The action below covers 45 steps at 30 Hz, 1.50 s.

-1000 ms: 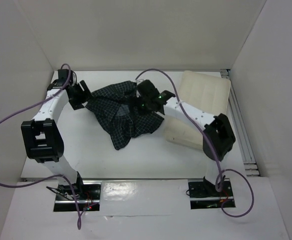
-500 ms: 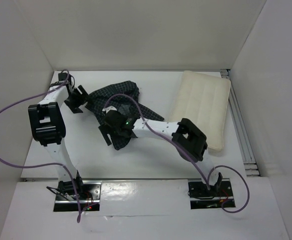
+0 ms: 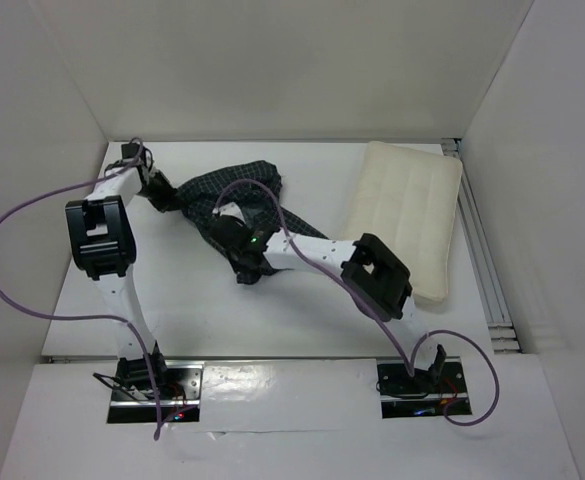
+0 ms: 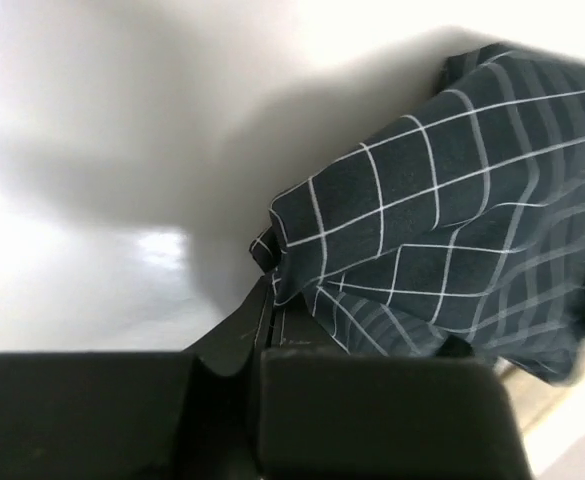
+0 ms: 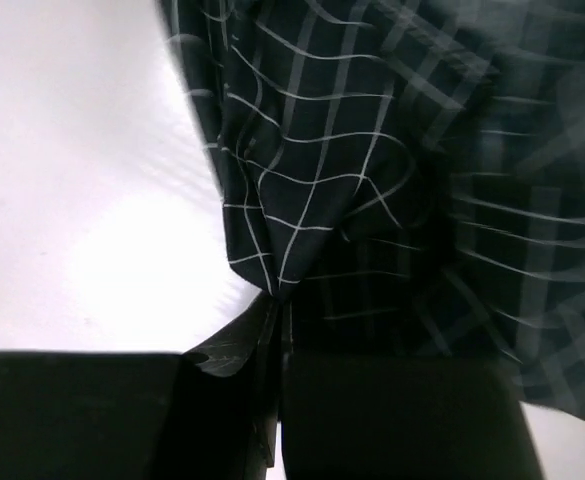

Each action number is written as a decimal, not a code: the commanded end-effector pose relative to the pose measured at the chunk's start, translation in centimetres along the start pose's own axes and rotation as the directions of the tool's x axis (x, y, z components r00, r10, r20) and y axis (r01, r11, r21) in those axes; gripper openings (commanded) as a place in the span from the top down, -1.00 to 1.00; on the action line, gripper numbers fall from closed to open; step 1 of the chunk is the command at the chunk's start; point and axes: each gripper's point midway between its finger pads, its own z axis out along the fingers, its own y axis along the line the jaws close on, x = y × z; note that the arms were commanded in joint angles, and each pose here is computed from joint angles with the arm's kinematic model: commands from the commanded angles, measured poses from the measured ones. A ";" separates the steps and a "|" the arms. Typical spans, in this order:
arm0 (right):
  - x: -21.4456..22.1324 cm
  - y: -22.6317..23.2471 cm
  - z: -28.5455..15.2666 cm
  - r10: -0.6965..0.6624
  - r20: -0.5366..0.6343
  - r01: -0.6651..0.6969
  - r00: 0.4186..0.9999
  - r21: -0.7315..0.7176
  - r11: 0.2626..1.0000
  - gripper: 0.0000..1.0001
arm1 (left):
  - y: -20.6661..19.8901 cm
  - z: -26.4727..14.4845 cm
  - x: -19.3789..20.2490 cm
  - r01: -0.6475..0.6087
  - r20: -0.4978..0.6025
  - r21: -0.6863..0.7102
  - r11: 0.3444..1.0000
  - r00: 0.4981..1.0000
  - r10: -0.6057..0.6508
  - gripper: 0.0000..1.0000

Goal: Put the pillow into the pillowcase

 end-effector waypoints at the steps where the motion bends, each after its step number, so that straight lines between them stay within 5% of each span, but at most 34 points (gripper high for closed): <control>1: -9.4 -5.2 -7.5 0.055 0.223 -0.075 0.973 0.082 0.994 1.00 | -4.8 -1.9 -3.0 -0.046 0.064 0.152 0.987 0.997 0.037 1.00; 6: -19.1 -15.4 -15.6 0.008 0.447 -0.140 0.894 0.262 0.955 1.00 | -12.8 -9.2 -6.8 -0.169 0.199 0.360 0.918 0.975 0.101 1.00; 8: -22.5 -19.3 -20.4 0.026 0.552 -0.215 0.833 0.280 0.935 1.00 | -17.1 -15.1 -8.6 -0.281 0.325 0.433 0.857 0.935 0.143 1.00; 11: -24.7 -21.2 -26.4 -0.008 0.667 -0.235 0.745 0.273 0.933 1.00 | -21.3 -23.1 -9.4 -0.428 0.484 0.468 0.773 0.856 0.181 1.00; 15: -24.9 -20.5 -30.6 -0.010 0.752 -0.200 0.659 0.188 0.962 1.00 | -21.8 -29.0 -8.5 -0.537 0.605 0.409 0.738 0.765 0.221 1.00; 18: -22.6 -18.2 -29.7 0.016 0.721 -0.106 0.693 0.079 0.991 1.00 | -20.2 -29.2 -7.2 -0.551 0.611 0.370 0.748 0.751 0.251 1.00; 22: -17.0 -12.5 -26.7 0.023 0.618 0.031 0.786 -0.077 0.997 1.00 | -15.1 -27.1 -5.4 -0.478 0.567 0.249 0.842 0.777 0.274 1.00; 24: -12.1 -9.3 -24.0 0.001 0.529 0.089 0.849 -0.144 0.986 1.00 | -10.9 -23.4 -3.3 -0.394 0.481 0.183 0.900 0.835 0.268 1.00; 28: -2.2 -5.8 -19.1 -0.026 0.309 0.092 0.951 -0.202 0.975 0.94 | -2.7 -19.2 0.0 -0.212 0.342 -0.049 0.976 0.915 0.216 -0.54; 29: -0.2 -5.3 -18.2 -0.046 0.253 0.102 0.966 -0.212 0.972 0.64 | -1.6 -18.9 0.3 -0.198 0.325 -0.097 0.975 0.920 0.219 -0.71; 30: 1.3 -5.1 -17.6 -0.060 0.205 0.103 0.977 -0.207 0.973 0.06 | -0.8 -18.6 0.1 -0.180 0.313 -0.137 0.974 0.925 0.215 -0.76; 31: 2.8 -5.2 -17.2 -0.070 0.147 0.099 0.987 -0.197 0.975 -0.14 | 0.1 -19.2 0.2 -0.167 0.308 -0.192 0.967 0.925 0.221 -0.78; 34: 2.4 -7.3 -17.8 -0.056 0.172 0.073 0.983 -0.095 0.993 -0.19 | -1.5 -20.8 -0.2 -0.188 0.337 -0.146 0.971 0.914 0.228 -0.76; 37: -0.8 -11.6 -18.6 0.027 0.233 -0.028 0.972 0.002 1.000 -0.15 | -4.7 -20.8 0.2 -0.273 0.364 -0.078 0.959 0.888 0.283 -0.52; 40: -2.6 -16.8 -18.7 0.173 0.239 -0.197 0.956 0.085 0.977 -0.12 | -7.2 -17.5 2.6 -0.353 0.267 -0.033 0.935 0.899 0.348 -0.34; 45: 0.1 -23.4 -15.2 0.403 0.123 -0.421 0.907 0.237 0.875 -0.75 | -10.3 -10.2 8.0 -0.461 0.099 -0.076 0.884 0.879 0.466 -0.42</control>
